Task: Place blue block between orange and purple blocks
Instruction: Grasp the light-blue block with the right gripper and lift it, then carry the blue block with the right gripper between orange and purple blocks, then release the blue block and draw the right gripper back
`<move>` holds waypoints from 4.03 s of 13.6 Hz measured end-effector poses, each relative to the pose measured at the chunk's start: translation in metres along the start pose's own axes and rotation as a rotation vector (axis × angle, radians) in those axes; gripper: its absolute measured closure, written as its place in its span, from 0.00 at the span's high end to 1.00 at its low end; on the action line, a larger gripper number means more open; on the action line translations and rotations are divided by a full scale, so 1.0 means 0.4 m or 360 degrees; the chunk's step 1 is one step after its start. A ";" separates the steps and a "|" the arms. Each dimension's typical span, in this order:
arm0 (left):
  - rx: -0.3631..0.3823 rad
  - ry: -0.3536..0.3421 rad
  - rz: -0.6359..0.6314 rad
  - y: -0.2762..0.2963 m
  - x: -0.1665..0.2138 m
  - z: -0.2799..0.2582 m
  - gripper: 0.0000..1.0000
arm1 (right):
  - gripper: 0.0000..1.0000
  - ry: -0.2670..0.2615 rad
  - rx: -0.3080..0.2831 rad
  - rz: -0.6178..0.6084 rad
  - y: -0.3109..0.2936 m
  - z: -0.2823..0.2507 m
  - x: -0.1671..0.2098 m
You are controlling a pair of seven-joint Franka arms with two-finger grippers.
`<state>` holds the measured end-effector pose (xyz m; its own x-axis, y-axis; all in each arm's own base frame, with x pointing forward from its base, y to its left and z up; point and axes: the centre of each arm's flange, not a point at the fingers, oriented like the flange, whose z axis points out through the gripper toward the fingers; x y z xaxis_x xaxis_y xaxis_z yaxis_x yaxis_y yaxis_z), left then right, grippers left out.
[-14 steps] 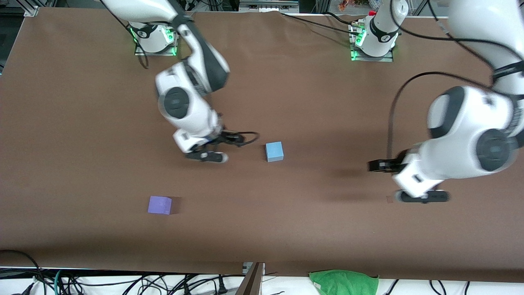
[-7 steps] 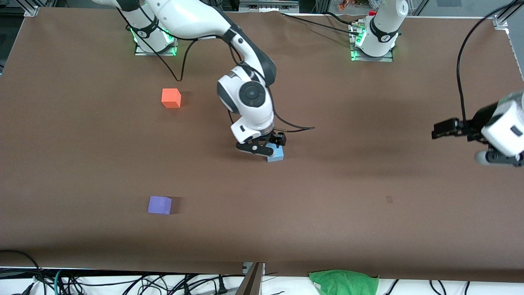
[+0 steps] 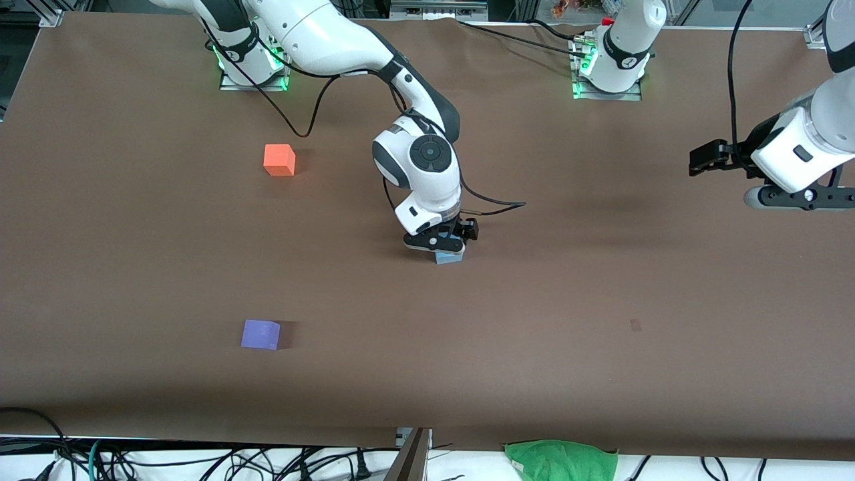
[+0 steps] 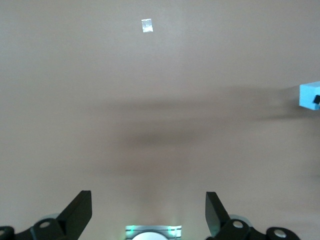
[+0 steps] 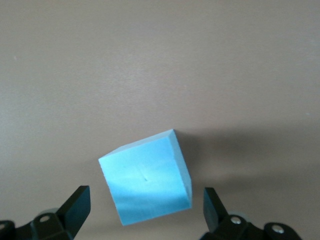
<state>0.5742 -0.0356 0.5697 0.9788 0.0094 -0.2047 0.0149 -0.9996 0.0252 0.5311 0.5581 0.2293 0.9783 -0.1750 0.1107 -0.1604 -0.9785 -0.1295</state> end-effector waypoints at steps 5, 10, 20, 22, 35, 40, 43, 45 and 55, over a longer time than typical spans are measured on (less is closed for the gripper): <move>-0.0035 0.0026 -0.0025 -0.019 -0.005 0.001 1.00 | 0.99 0.0074 -0.0002 -0.0102 -0.007 0.092 -0.038; -0.0012 0.0038 -0.0034 -0.029 -0.013 -0.008 1.00 | 0.68 0.0099 -0.0008 -0.0107 -0.001 0.080 -0.011; -0.0014 0.0039 -0.0045 -0.038 -0.011 -0.008 1.00 | 0.63 -0.0038 -0.0111 -0.0246 0.145 -0.077 0.202; -0.0013 0.0038 -0.0043 -0.036 -0.011 -0.008 1.00 | 0.63 -0.0100 -0.0171 -0.0324 0.229 -0.125 0.256; -0.0013 0.0028 -0.0040 -0.034 -0.005 0.001 1.00 | 0.62 -0.0198 -0.0319 -0.0361 0.892 -0.132 0.262; -0.0013 0.0024 -0.0043 -0.036 -0.002 0.006 1.00 | 0.62 -0.0150 -0.0308 -0.0343 0.944 -0.098 0.247; -0.0013 0.0024 -0.0040 -0.033 -0.002 0.006 1.00 | 0.62 -0.0159 -0.0309 -0.0319 0.976 -0.086 0.251; -0.0013 0.0024 -0.0038 -0.032 -0.002 0.006 1.00 | 0.62 -0.0171 -0.0298 -0.0290 0.986 -0.074 0.252; -0.0013 0.0024 -0.0037 -0.031 -0.002 0.006 1.00 | 0.62 -0.0177 -0.0280 -0.0243 0.997 -0.038 0.241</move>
<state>0.5728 -0.0232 0.5674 0.9811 0.0333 -0.1907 0.0394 -0.9988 0.0283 0.5594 0.1492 0.2031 0.9998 -0.0200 0.0056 -0.0203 -0.9983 0.0549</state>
